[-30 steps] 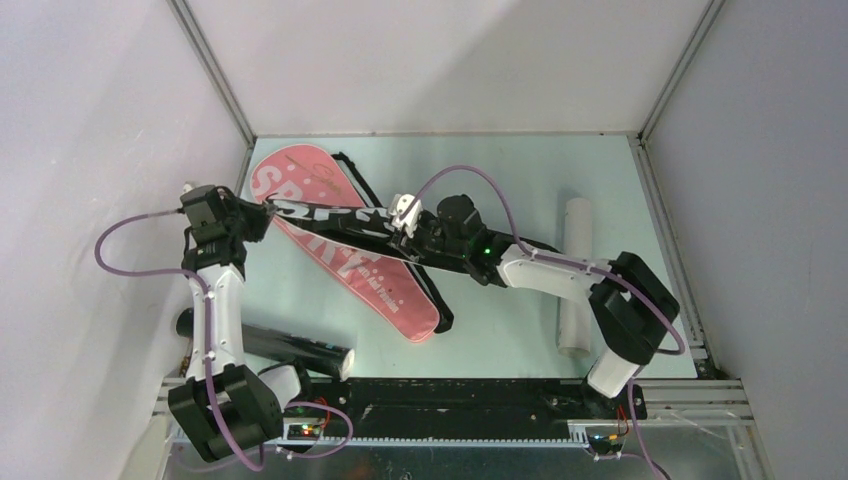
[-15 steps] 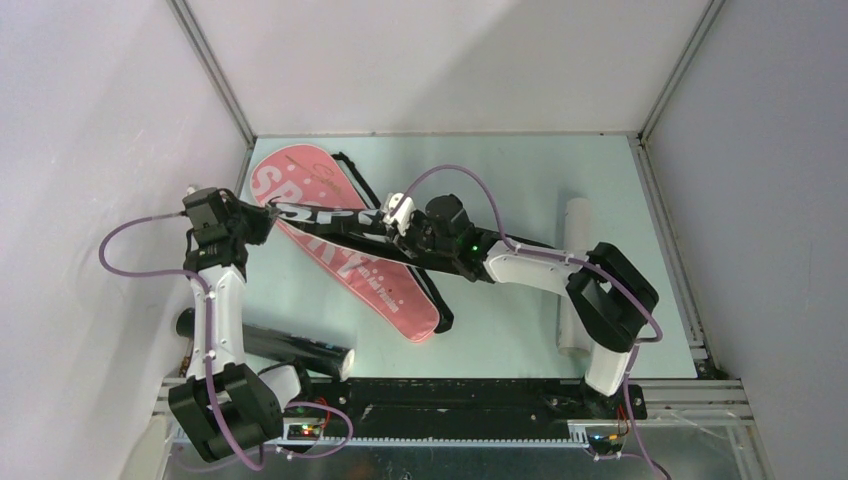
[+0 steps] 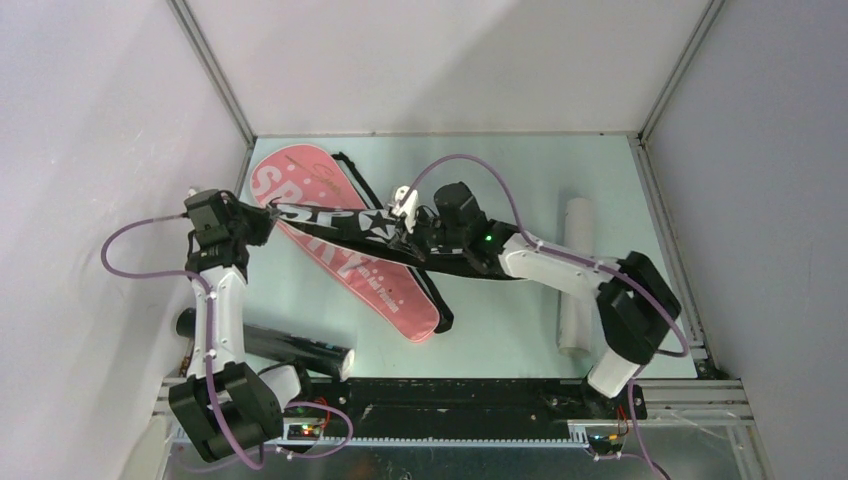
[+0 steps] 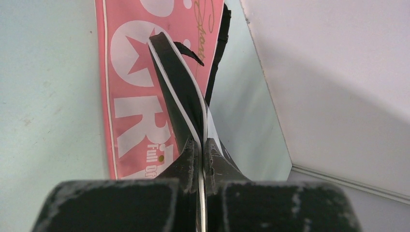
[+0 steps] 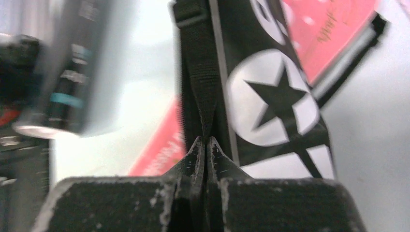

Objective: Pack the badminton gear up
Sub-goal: Adjust the racket bag at the center of the board.

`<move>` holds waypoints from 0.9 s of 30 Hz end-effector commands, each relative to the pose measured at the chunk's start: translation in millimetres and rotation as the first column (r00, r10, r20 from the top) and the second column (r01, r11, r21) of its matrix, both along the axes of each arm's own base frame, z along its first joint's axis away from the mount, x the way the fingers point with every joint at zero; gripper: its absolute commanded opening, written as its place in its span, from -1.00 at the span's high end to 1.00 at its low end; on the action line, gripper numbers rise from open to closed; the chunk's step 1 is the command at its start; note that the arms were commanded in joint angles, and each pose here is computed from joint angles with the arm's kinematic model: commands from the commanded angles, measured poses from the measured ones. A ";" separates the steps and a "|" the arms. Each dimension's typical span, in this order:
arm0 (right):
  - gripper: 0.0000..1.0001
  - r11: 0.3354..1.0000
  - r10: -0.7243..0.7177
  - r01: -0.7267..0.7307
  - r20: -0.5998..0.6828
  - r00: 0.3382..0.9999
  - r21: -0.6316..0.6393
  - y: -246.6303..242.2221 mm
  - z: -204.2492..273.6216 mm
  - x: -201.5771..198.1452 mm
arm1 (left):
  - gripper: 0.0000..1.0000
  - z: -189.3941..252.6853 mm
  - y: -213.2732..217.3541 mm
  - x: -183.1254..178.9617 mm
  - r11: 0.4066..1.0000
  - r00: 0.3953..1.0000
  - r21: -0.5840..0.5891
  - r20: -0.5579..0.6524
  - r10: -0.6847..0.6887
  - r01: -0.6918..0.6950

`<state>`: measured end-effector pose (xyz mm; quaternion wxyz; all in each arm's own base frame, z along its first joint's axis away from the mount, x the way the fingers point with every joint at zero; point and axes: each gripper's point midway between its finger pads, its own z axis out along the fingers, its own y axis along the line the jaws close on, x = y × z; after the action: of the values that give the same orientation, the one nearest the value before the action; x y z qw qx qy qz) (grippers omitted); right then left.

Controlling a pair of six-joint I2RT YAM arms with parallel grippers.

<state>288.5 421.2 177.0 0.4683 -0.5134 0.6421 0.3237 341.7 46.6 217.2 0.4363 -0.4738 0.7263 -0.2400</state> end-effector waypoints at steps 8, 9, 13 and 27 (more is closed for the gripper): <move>0.92 0.973 0.229 -0.209 -0.506 0.832 0.098 33.4 3.3 -113.7 | 1.00 20.1 1.6 9.0 1.000 0.994 -0.006 0.103 0.017 -0.017; 0.90 0.980 0.195 -0.178 -0.538 0.820 0.085 35.1 -3.2 -111.8 | 1.00 20.5 1.3 8.9 1.000 0.994 -0.007 0.106 0.017 -0.017; 0.85 0.996 0.082 -0.088 -0.558 0.826 0.015 43.0 -33.1 -102.2 | 1.00 18.2 0.8 7.7 1.000 0.994 -0.013 0.103 0.020 -0.019; 0.89 0.998 0.051 -0.062 -0.448 0.892 -0.010 61.1 -18.9 -96.9 | 1.00 12.2 -2.0 6.4 0.999 0.994 -0.035 0.104 0.020 -0.017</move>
<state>181.4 462.8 109.9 0.2370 -0.4509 0.7555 0.4120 342.5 45.6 204.9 0.4285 -0.4925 0.7149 -0.2506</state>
